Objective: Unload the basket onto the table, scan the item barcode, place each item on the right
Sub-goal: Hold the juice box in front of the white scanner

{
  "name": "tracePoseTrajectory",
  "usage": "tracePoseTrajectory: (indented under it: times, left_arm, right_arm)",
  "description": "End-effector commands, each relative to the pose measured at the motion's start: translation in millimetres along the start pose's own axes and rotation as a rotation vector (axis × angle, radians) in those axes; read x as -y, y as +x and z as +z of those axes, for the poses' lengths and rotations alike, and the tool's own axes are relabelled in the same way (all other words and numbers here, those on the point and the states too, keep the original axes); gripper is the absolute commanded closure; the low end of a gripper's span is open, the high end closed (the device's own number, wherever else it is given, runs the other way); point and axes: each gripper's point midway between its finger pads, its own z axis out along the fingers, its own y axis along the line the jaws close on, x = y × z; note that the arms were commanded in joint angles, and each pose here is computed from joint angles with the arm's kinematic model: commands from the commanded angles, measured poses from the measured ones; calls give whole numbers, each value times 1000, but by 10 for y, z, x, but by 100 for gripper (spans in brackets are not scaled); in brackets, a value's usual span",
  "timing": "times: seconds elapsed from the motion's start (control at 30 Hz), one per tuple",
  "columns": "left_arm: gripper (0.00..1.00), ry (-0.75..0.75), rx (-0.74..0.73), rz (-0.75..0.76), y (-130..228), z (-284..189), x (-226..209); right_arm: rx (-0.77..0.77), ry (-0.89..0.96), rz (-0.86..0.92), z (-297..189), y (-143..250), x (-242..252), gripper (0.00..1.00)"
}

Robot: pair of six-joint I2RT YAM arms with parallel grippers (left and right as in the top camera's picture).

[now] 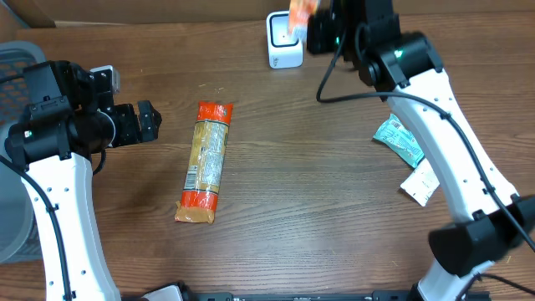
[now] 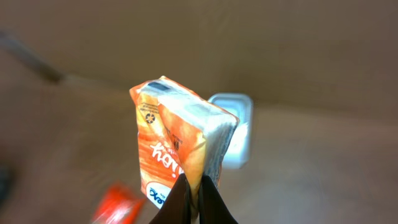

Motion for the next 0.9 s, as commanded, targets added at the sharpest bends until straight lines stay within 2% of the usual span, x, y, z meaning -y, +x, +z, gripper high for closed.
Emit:
tracePoseTrajectory:
  times: [0.0, 0.1, 0.27, 0.53, 0.87]
  left_arm:
    - [0, 11, 36, 35, -64, -100, 55]
    - [0, 11, 36, 35, -64, -100, 55]
    - [0, 11, 36, 35, -64, -100, 54]
    - [0, 11, 36, 35, -64, -100, 55]
    - [0, 11, 36, 35, -64, -100, 55]
  right_arm:
    - [-3, 244, -191, 389, 72, 273, 96]
    - [48, 325, -374, 684, 43, 216, 96]
    - [47, 378, -748, 1168, 170, 106, 96]
    - [-31, 417, -1133, 1742, 518, 179, 96]
    - [-54, 419, -1165, 1976, 709, 275, 96]
